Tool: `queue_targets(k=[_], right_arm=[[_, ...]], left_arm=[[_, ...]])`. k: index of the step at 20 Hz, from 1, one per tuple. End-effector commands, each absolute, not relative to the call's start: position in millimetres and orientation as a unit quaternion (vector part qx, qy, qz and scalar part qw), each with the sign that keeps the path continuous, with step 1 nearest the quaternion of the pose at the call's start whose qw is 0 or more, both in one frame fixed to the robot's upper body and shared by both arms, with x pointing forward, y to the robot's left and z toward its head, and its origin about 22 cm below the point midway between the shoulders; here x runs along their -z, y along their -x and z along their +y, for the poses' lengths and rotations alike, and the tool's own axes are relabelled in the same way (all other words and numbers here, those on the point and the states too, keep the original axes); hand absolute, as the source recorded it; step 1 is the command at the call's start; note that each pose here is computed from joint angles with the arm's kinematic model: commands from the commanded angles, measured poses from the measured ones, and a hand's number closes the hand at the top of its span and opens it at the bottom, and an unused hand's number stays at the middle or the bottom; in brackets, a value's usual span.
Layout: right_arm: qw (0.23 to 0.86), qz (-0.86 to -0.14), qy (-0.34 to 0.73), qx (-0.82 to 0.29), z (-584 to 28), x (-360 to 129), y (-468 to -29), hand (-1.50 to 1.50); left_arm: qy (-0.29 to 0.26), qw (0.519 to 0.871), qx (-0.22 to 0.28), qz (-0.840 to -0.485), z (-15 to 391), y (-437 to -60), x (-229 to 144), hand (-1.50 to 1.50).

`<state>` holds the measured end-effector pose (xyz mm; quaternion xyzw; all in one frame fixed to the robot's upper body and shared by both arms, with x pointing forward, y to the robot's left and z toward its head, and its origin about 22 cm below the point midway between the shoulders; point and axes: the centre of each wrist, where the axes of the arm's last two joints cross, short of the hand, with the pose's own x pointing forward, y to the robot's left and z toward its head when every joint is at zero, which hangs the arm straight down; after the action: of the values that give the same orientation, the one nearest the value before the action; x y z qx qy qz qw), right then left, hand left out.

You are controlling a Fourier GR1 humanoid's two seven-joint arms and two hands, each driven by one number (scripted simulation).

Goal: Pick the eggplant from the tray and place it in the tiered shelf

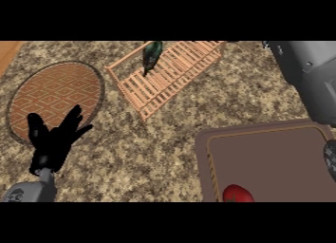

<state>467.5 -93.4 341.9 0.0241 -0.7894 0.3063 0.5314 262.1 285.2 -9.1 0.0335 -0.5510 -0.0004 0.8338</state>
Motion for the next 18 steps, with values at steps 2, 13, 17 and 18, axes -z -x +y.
queue_targets(k=[2, 13, 17, 18], right_arm=[[0.563, -0.786, -0.097, -0.235, -135, -359, -472, -1.5], [0.592, -0.804, 0.025, -0.049, -196, -368, -473, -1.5], [0.601, -0.799, 0.015, -0.012, -266, -380, -464, -1.5], [0.608, -0.794, 0.017, -0.004, -275, -378, -463, -1.5]], left_arm=[[-0.038, 0.844, -0.005, -0.535, 282, -262, 8, 0.0], [-0.029, 0.836, 0.003, -0.548, 272, -269, 7, 0.0], [-0.03, 0.841, 0.011, -0.54, 273, -269, 13, 0.0], [-0.026, 0.84, 0.004, -0.542, 274, -265, 11, 0.0]])
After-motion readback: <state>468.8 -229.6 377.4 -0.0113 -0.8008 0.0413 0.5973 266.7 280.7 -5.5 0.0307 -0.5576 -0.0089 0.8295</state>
